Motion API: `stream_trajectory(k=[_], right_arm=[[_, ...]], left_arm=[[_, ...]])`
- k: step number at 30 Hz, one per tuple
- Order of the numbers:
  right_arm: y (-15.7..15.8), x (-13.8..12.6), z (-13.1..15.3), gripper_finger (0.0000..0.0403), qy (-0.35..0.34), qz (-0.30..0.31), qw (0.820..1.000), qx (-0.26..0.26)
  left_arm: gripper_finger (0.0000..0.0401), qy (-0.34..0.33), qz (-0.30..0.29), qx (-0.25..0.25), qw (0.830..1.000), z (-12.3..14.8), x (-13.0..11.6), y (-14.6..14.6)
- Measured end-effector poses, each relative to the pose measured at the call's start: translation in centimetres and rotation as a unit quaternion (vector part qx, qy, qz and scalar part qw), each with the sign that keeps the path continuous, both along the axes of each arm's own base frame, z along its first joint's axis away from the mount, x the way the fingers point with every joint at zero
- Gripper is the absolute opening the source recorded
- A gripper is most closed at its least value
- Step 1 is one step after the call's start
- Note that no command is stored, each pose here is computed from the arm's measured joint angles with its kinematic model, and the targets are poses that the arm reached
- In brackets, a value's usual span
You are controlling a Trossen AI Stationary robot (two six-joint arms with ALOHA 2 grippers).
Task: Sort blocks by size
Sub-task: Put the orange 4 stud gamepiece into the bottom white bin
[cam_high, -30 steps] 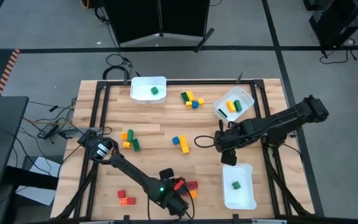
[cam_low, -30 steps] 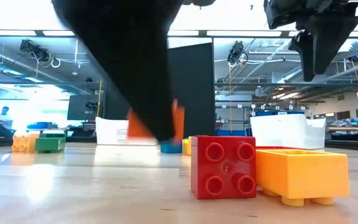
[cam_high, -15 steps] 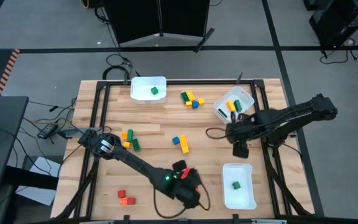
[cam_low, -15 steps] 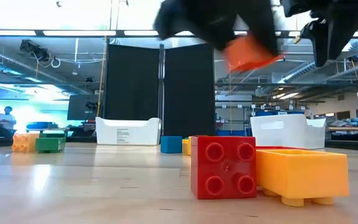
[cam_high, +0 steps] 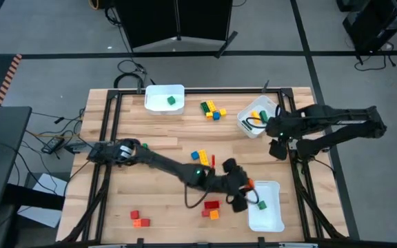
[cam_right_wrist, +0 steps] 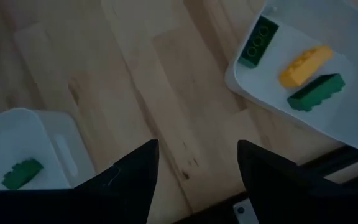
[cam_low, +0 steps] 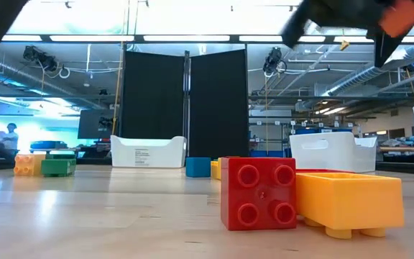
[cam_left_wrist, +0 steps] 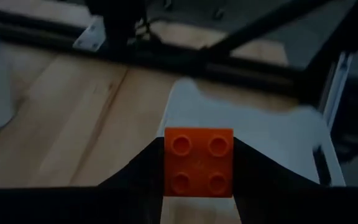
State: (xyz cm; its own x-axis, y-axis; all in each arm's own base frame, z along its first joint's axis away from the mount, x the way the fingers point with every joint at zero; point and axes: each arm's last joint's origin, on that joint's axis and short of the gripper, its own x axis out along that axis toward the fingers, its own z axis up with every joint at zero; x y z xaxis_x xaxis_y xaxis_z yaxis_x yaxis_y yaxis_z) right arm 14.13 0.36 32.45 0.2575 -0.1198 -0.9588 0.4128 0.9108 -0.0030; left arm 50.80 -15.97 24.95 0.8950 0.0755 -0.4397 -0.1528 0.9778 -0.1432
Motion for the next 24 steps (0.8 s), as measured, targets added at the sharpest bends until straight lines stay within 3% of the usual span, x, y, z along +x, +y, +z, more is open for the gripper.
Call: stream_trajectory(k=[7, 13, 18, 24], right_arm=[[-0.4, 0.0, 0.0, 0.0229, 0.005, -0.005, 1.0, -0.001], [-0.6, 0.1, -0.1, 0.0229, 0.006, -0.004, 1.0, -0.003], [-0.7, 0.2, -0.1, 0.0229, 0.005, -0.003, 1.0, -0.004], [-0.7, 0.2, -0.1, 0.0229, 0.005, -0.002, 1.0, -0.004]], left_arm=[[0.0146, -0.065, -0.05, -0.019, 0.996, -3.6, 2.7, 0.2], [0.0146, -0.058, -0.054, -0.018, 0.997, -6.7, 3.4, -0.2], [0.0151, -0.088, -0.04, -0.059, 0.994, -8.5, 4.1, -0.4], [0.0268, -0.089, -0.05, -0.035, 0.994, -9.0, 4.2, -0.4]])
